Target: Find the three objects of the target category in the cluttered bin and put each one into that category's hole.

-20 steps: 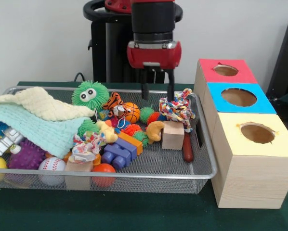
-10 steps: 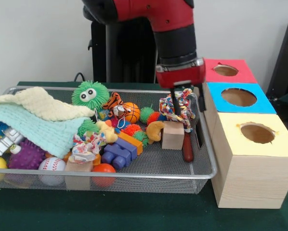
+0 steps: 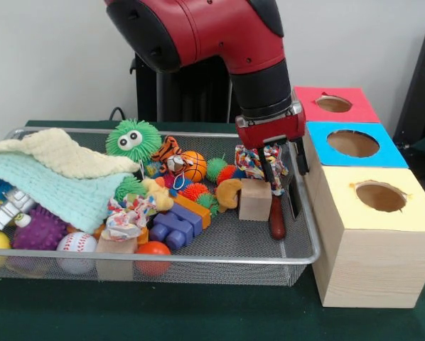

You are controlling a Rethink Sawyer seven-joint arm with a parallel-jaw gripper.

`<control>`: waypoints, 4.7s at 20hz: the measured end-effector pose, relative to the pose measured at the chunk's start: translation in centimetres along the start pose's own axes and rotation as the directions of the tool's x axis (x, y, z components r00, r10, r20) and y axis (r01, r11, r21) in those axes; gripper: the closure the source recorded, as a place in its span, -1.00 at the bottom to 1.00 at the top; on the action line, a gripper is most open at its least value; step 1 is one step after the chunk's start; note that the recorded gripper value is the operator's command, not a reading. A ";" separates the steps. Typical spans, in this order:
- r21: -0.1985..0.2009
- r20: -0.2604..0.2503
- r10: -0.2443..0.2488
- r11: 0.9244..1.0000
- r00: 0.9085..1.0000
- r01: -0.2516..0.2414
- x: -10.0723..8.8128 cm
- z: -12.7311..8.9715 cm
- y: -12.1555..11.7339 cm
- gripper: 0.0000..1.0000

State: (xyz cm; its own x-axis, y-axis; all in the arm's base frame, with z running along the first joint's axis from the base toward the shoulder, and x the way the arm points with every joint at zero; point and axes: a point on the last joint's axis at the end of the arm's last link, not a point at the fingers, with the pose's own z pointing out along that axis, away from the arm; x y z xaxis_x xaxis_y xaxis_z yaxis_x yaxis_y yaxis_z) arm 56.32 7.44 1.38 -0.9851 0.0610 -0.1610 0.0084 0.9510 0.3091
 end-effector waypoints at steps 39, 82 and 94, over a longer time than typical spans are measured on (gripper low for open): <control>0.293 0.075 -0.040 0.956 0.996 0.017 2.3 0.8 2.6 -1.00; 0.148 0.098 0.153 0.975 0.983 -0.167 2.5 2.6 -9.4 -1.00; 0.170 0.024 0.171 0.970 0.985 -0.172 2.5 2.6 -9.4 -1.00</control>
State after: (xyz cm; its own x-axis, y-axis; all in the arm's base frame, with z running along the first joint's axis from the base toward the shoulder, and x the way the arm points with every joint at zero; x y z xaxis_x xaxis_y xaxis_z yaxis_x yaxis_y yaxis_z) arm 54.19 -0.52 -4.39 -0.9647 0.2297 -0.1288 0.2070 0.9637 0.1685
